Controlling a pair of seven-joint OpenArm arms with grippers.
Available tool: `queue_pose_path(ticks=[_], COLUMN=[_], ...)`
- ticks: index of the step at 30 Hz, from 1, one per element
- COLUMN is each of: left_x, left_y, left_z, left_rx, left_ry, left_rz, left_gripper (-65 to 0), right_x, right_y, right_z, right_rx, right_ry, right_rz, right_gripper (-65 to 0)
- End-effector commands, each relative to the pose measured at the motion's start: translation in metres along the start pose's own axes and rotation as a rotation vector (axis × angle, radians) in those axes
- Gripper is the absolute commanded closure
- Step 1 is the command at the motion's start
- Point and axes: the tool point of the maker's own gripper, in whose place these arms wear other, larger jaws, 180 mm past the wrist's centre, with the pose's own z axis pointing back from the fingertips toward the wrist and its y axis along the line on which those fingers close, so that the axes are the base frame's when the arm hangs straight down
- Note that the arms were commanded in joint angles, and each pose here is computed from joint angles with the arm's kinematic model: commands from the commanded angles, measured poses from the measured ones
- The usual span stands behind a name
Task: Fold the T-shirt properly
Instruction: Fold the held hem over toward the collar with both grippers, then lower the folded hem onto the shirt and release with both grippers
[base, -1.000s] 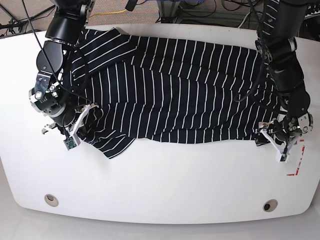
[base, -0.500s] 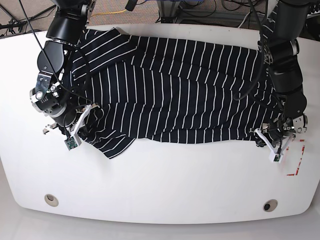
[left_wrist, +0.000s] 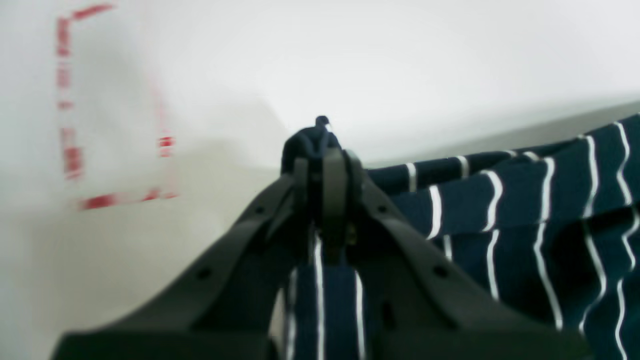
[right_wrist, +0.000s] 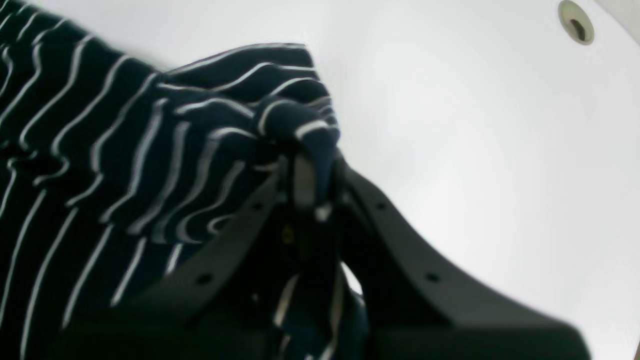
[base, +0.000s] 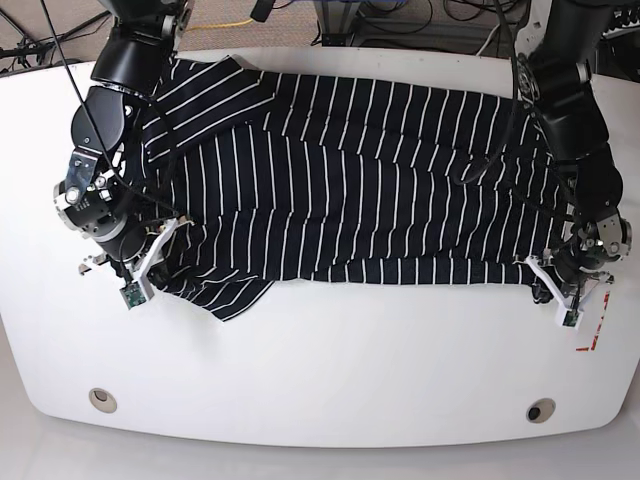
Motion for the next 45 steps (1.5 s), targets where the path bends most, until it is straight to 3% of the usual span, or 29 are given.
queue_pose_path(ticks=[1, 8, 15, 22, 29, 39, 42, 45], left_x=[0.022, 0.013, -0.001, -0.043, -0.083, -0.124, -0.132, -0.132], left_y=[0.015, 0.02, 0.003, 0.012, 0.015, 0.001, -0.001, -0.002], left_z=[0.016, 0.048, 0.081, 0.112, 0.134, 0.15, 0.152, 0.152], left_rx=[0.05, 0.118, 0.105, 0.16, 0.146, 0.111, 0.109, 0.105], left_ry=[-0.056, -0.049, -0.058, 0.035, 0.07, 0.163, 0.183, 0.186], left_rz=[-0.016, -0.063, -0.096, -0.1, -0.024, -0.035, -0.038, -0.041], left_gripper=[0.0, 0.0, 0.0, 0.0, 0.0, 0.0, 0.0, 0.0], right_x=[0.026, 0.029, 0.014, -0.025, -0.067, -0.115, -0.126, -0.139], right_y=[-0.017, -0.017, 0.0, 0.005, -0.006, 0.017, 0.025, 0.023], right_z=[0.014, 0.03, 0.049, 0.063, 0.078, 0.089, 0.092, 0.1], right_rx=[-0.053, -0.084, -0.087, -0.094, -0.132, -0.083, -0.072, -0.086], right_ry=[-0.082, -0.099, -0.083, -0.004, 0.086, 0.2, 0.224, 0.251], right_rz=[0.019, 0.06, 0.108, 0.08, 0.027, -0.004, -0.025, -0.048], right_gripper=[0.0, 0.0, 0.0, 0.0, 0.0, 0.0, -5.7, -19.2])
